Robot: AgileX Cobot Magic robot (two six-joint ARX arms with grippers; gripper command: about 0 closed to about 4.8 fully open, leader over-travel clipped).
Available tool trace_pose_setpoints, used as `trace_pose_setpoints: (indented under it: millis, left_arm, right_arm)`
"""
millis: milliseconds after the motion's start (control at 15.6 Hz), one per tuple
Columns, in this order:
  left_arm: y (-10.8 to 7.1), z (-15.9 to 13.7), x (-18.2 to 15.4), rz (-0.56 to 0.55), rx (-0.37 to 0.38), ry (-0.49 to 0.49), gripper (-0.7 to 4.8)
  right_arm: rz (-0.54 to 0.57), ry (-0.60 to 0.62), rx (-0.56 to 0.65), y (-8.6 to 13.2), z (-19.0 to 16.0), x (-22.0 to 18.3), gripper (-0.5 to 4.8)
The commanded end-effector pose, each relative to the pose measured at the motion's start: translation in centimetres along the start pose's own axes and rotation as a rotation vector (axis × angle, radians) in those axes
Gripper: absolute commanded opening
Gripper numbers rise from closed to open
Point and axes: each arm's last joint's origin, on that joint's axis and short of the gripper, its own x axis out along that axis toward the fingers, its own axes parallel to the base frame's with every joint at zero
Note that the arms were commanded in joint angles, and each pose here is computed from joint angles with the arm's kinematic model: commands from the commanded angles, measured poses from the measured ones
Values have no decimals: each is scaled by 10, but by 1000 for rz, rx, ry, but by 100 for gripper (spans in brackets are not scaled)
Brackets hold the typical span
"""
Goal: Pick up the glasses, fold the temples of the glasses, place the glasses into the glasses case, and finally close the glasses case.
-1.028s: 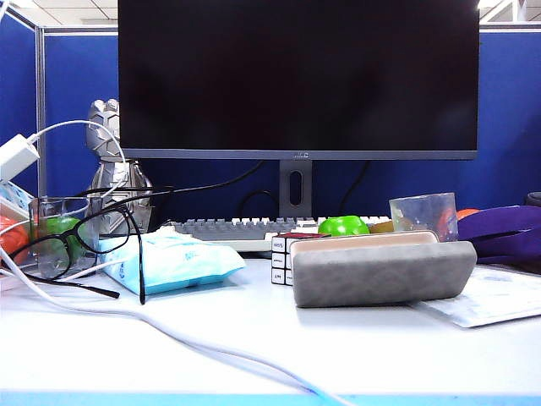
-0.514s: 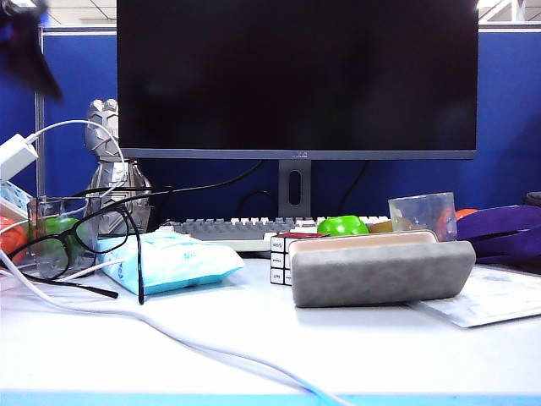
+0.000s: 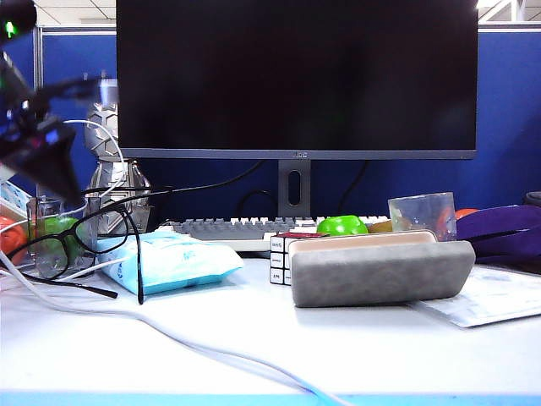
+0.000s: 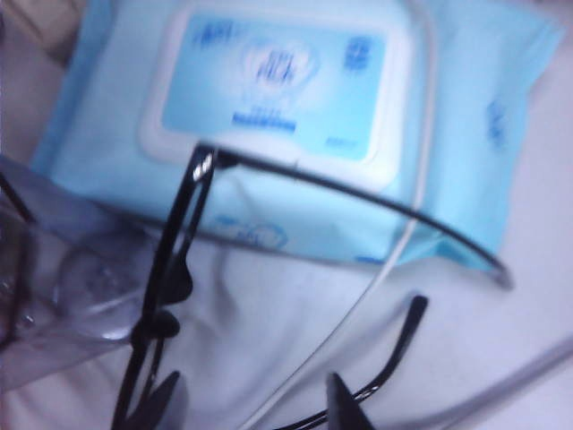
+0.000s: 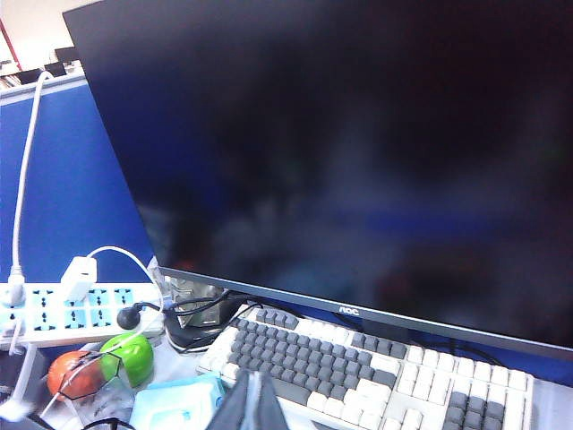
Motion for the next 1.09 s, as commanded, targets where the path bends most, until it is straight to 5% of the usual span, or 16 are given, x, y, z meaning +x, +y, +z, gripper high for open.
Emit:
trace_pose_setpoints:
  millis: [64,771,1092]
  left_arm:
    - [3,-4,14,21,41,58,210]
    - [14,-5,42,90,71,45,208]
    - [15,-5,47,93,71,40,25]
  right_arm:
    - [14,-21,-8,2,4,-1,-5]
    - [13,-20,-8,2,4,-1,-5]
    - [13,-21,-8,2,4,-1,-5]
